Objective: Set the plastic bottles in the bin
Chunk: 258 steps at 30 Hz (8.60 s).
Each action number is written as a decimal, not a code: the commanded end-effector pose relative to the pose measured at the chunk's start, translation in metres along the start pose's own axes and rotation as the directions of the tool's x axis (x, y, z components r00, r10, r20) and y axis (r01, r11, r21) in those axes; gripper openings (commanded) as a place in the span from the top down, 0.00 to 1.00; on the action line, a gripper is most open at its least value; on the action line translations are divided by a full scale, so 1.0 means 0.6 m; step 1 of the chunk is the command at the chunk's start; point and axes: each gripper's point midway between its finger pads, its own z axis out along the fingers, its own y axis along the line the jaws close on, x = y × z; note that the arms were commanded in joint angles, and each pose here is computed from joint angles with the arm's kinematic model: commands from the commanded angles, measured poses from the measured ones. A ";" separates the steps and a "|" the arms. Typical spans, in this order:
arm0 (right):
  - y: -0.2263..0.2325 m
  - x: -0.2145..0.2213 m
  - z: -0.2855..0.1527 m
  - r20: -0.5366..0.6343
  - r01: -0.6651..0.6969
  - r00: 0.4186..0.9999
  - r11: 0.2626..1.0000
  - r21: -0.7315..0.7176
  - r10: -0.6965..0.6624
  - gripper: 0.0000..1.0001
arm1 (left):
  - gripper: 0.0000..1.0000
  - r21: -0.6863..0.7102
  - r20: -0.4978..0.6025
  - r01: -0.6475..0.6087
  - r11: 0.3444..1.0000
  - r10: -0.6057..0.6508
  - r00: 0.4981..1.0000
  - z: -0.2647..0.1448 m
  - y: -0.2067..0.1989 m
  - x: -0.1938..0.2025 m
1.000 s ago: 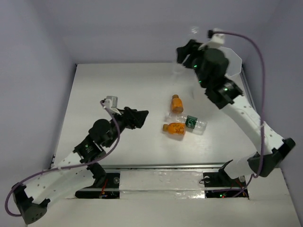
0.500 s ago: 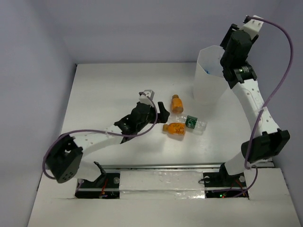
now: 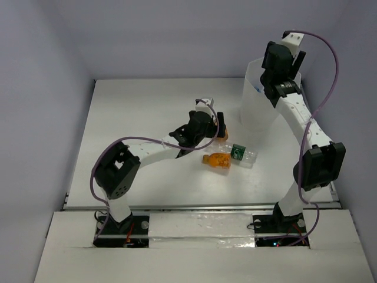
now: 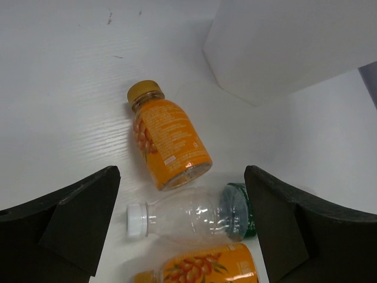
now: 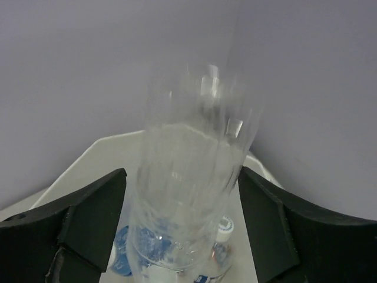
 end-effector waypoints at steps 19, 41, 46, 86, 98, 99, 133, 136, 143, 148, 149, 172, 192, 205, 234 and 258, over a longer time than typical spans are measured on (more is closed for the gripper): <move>-0.042 -0.085 -0.217 -0.003 -0.416 0.896 0.837 -0.355 0.444 0.17 | 0.14 -0.106 -0.100 -0.105 0.989 0.094 0.991 0.124 0.010 0.050; -0.060 0.008 -0.347 -0.130 -0.441 0.888 0.732 -0.519 0.442 0.17 | 0.49 -0.085 -0.072 -0.091 0.992 0.085 0.994 0.190 -0.019 0.042; -0.065 0.032 -0.363 -0.160 -0.443 0.889 0.718 -0.537 0.430 0.17 | 0.51 -0.057 0.067 -0.070 0.996 0.074 0.995 0.153 -0.046 -0.049; 0.004 0.282 -0.526 -0.553 -0.600 0.799 0.390 -0.699 0.238 0.72 | 0.49 0.603 0.614 -0.166 0.780 -0.320 0.722 -0.002 -0.359 -0.522; 0.003 0.263 -0.523 -0.522 -0.574 0.818 0.401 -0.714 0.241 0.72 | 0.12 0.613 0.547 -0.129 0.779 -0.300 0.781 0.076 -0.350 -0.447; 0.004 0.259 -0.523 -0.519 -0.571 0.820 0.399 -0.717 0.241 0.72 | 0.09 0.612 0.544 -0.130 0.780 -0.296 0.785 0.078 -0.350 -0.444; 0.105 0.432 -0.521 -0.524 -0.342 0.825 0.553 -0.760 -0.209 0.12 | 0.30 0.293 0.399 -0.026 0.956 -0.098 0.912 -0.308 -0.035 -0.209; 0.111 0.441 -0.526 -0.529 -0.338 0.816 0.552 -0.763 -0.231 0.13 | 0.30 0.262 0.381 -0.015 0.965 -0.089 0.920 -0.320 -0.010 -0.185; 0.123 0.475 -0.567 -0.550 -0.339 0.777 0.531 -0.776 -0.307 0.17 | 0.30 0.233 0.381 -0.009 0.973 -0.082 0.921 -0.357 0.023 -0.161; 0.128 0.495 -0.622 -0.538 -0.311 0.748 0.511 -0.801 -0.388 0.18 | 0.30 0.195 0.370 -0.008 0.981 -0.067 0.927 -0.361 0.041 -0.148; 0.130 0.496 -0.636 -0.536 -0.311 0.743 0.502 -0.807 -0.400 0.17 | 0.30 0.202 0.377 -0.006 0.979 -0.072 0.923 -0.365 0.041 -0.151; 0.221 0.457 -0.621 -0.477 -0.256 0.801 0.513 -0.819 -0.362 0.00 | 0.29 0.026 0.403 0.111 0.994 -0.112 0.908 -0.368 0.125 -0.116; 0.295 0.492 -0.528 -0.424 0.002 0.816 0.735 -0.678 -0.392 0.07 | 0.30 0.064 0.418 0.119 0.991 -0.135 0.898 -0.381 0.119 -0.122; 0.331 0.515 -0.536 -0.459 -0.072 0.819 0.732 -0.678 -0.344 0.30 | 0.30 0.072 0.420 0.131 0.989 -0.149 0.895 -0.388 0.119 -0.124; -0.032 -0.093 -0.128 0.007 -0.200 0.979 0.961 -0.188 0.205 0.44 | 0.64 0.265 -0.052 0.288 0.920 -0.285 0.957 -0.151 -0.090 0.102; -0.017 -0.042 -0.097 -0.075 -0.216 0.976 0.951 -0.221 0.205 0.03 | 0.01 0.079 -0.085 0.355 0.932 -0.348 0.933 -0.016 -0.104 0.164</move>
